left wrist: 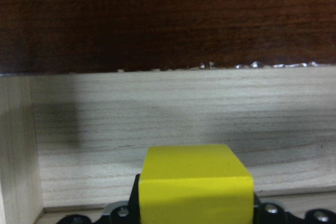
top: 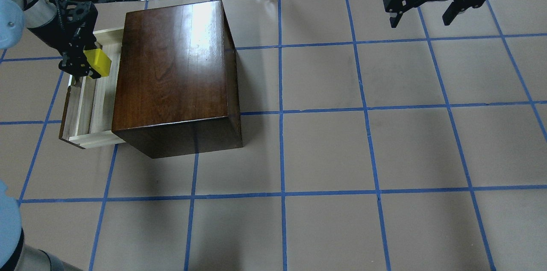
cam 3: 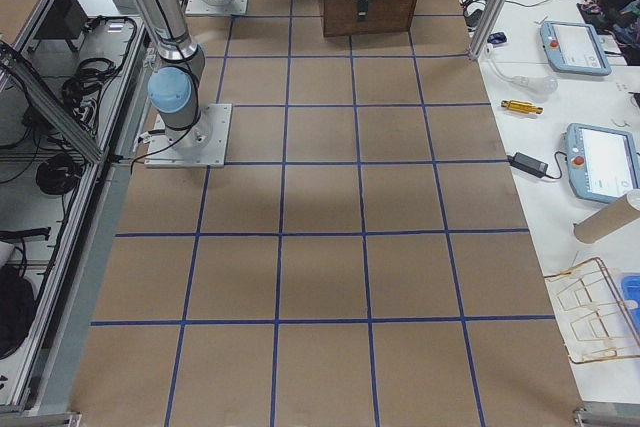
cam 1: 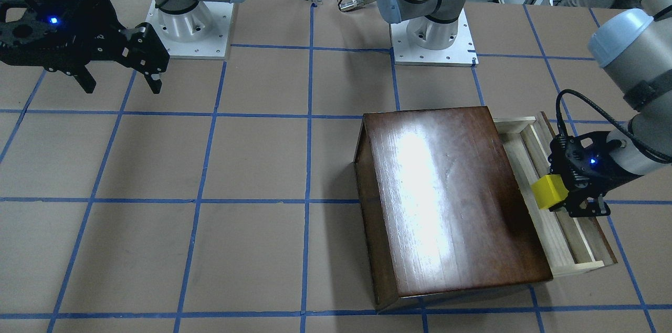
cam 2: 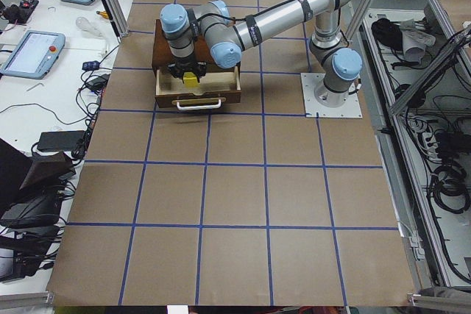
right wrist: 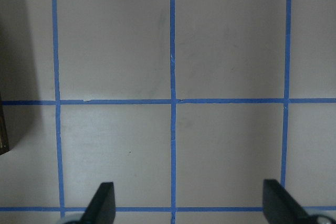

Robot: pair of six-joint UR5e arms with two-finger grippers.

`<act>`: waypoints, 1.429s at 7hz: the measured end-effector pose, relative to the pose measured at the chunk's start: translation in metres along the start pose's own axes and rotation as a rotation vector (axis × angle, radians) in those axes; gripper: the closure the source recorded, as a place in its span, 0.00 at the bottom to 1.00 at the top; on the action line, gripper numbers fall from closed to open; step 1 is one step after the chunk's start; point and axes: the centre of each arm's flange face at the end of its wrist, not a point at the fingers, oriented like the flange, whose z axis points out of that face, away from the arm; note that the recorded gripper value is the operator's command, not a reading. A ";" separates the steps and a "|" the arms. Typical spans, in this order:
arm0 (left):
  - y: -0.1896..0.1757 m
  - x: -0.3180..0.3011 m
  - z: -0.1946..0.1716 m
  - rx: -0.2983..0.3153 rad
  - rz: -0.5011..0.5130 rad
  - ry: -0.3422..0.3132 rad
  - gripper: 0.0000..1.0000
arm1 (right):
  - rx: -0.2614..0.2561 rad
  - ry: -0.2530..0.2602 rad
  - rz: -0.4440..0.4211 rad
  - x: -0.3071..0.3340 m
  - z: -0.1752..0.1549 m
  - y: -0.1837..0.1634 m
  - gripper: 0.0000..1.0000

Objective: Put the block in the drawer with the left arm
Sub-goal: 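Lower the yellow block into the drawer and open the left gripper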

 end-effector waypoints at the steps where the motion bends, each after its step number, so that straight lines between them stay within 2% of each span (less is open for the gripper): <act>1: -0.001 0.004 0.007 0.000 0.000 0.006 1.00 | 0.000 0.000 0.000 0.000 0.000 0.000 0.00; 5: -0.004 0.028 0.019 -0.002 0.010 0.033 1.00 | 0.000 0.000 0.001 0.001 0.000 0.000 0.00; 6: -0.004 0.037 0.026 0.001 0.016 0.048 0.88 | 0.000 0.000 0.001 0.001 0.000 0.000 0.00; 7: -0.004 0.042 0.028 0.002 0.019 0.052 0.45 | 0.000 0.000 0.001 0.001 0.000 0.000 0.00; 8: -0.004 0.044 0.029 0.000 0.020 0.046 0.12 | -0.001 0.001 0.001 0.001 0.000 0.000 0.00; 9: -0.004 0.044 0.031 -0.002 0.020 0.043 0.03 | -0.001 0.001 0.001 0.001 0.000 0.000 0.00; 10: -0.003 0.044 0.033 -0.003 0.020 0.038 0.00 | 0.000 0.000 0.001 0.001 0.000 0.000 0.00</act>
